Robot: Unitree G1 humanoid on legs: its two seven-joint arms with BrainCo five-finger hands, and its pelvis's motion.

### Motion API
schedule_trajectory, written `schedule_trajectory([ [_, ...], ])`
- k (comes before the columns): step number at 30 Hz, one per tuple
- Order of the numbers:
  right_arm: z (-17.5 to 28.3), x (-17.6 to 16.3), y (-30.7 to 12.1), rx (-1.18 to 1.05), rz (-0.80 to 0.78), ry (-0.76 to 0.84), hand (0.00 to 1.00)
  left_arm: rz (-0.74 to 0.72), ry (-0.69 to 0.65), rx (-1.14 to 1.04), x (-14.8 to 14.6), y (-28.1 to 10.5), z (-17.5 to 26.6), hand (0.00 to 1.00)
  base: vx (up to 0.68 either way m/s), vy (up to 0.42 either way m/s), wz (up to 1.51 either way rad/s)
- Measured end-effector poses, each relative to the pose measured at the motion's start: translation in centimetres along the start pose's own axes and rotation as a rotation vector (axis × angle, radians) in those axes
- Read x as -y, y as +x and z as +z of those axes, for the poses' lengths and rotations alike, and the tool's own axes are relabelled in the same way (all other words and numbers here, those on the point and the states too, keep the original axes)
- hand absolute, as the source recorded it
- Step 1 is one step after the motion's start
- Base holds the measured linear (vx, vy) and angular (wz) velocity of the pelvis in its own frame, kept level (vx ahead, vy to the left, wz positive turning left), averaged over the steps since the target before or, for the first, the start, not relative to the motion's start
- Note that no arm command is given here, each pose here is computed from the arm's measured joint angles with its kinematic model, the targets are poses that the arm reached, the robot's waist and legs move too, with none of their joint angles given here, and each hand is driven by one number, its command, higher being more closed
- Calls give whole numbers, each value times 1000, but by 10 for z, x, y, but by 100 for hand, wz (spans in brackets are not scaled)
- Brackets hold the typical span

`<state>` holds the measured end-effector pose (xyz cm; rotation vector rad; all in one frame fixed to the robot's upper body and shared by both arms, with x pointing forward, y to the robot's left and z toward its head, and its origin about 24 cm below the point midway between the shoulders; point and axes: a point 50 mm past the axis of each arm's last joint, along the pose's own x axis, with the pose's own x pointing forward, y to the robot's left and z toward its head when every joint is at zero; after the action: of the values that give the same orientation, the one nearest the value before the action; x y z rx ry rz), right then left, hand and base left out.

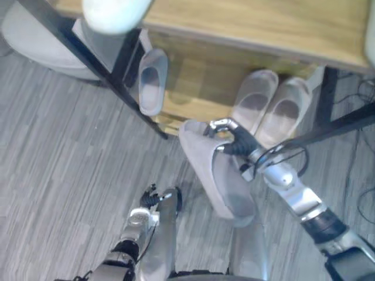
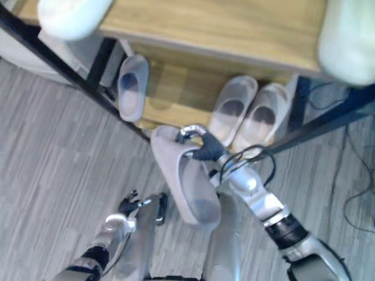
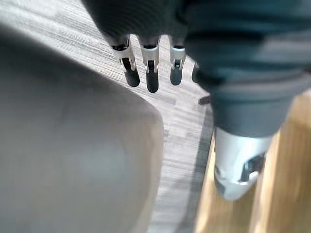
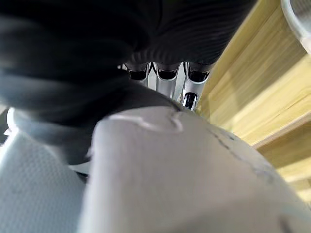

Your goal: Organize the slippers on the shoe rack

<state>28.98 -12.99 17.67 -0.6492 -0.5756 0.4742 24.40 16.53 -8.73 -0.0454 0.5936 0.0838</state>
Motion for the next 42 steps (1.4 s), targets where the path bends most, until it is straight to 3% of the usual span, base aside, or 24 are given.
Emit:
schedule_trajectory([
  [2, 9, 9, 9, 45, -35, -28, 100, 27, -71, 39, -6, -4, 3, 0, -92, -14, 1],
  [4, 18, 17, 17, 85, -64, -48, 100, 146, -119, 44, -24, 0, 11, 0, -91, -63, 12],
  [6, 34, 31, 30, 154, -126, -81, 100, 266, -114, 14, -55, 2, 13, 0, -95, -102, 11],
  [8, 39, 41, 34, 175, -167, -102, 100, 299, -125, -12, -65, 1, 10, 0, -41, -83, 30],
  [19, 50, 108, 77, 133, -425, -256, 100, 235, -136, -1, -47, 1, 10, 0, -13, -24, 11],
  [37, 35, 164, 106, -64, -791, -156, 100, 191, -133, 54, -29, 0, 18, 0, 24, -28, 10],
  [38, 34, 167, 107, -79, -810, -145, 0, 196, -132, 52, -28, 0, 18, 0, 8, -28, 11],
  [42, 29, 168, 112, -121, -831, -135, 0, 209, -126, 46, -29, 0, 16, 0, 16, -35, 9],
])
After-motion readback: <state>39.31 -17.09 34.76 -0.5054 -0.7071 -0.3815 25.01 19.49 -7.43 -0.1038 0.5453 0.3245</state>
